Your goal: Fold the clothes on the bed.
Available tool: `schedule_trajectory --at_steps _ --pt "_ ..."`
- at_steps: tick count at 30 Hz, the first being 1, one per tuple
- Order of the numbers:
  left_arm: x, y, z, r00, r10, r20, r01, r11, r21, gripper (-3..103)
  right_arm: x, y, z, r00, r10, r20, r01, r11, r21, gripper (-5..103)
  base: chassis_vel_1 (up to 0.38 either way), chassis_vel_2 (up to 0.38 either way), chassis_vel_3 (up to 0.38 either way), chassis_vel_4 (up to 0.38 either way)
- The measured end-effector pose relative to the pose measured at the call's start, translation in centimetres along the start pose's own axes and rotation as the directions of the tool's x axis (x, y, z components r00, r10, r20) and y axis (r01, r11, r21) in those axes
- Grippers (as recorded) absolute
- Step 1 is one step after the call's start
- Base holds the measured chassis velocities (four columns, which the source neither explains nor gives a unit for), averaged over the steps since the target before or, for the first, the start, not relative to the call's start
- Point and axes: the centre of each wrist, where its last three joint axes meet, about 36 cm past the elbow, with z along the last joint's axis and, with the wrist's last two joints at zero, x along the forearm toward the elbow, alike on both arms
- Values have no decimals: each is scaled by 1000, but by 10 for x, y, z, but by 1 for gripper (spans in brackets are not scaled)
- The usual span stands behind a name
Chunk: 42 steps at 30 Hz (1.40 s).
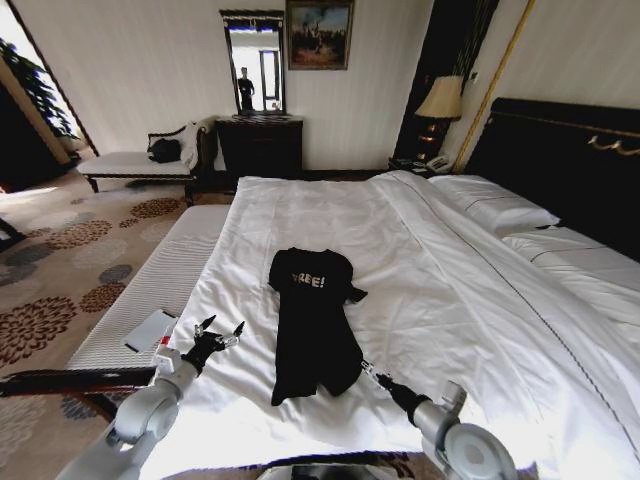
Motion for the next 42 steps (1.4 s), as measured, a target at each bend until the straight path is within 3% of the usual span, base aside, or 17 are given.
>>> schedule_trajectory --at_steps 11,16,20,28,31,42 --pt "-2 -5 -2 1000 21 -7 -21 1000 -11 100 -26 5 4 999 -8 -38 8 1000 1 100 0 0 0 0" --pt "-1 -5 -2 1000 23 -15 -23 1000 -11 100 -20 49 -5 995 -98 -26 98 995 17 100 0 0 0 0" --pt "-1 -6 -2 1000 26 -18 -26 1000 -12 100 -22 65 1 990 -132 -57 134 990 33 100 0 0 0 0" --pt "-14 -4 -11 997 67 -24 -67 997 -29 100 -29 68 29 988 -103 -113 109 993 44 100 0 0 0 0" --pt "-13 -4 -17 997 80 -20 -80 996 -26 100 -37 75 46 984 -123 -131 135 987 89 100 0 0 0 0" --pt "-11 -5 -21 996 87 -22 -87 996 -25 100 -38 91 32 980 -176 -96 185 978 94 100 0 0 0 0"
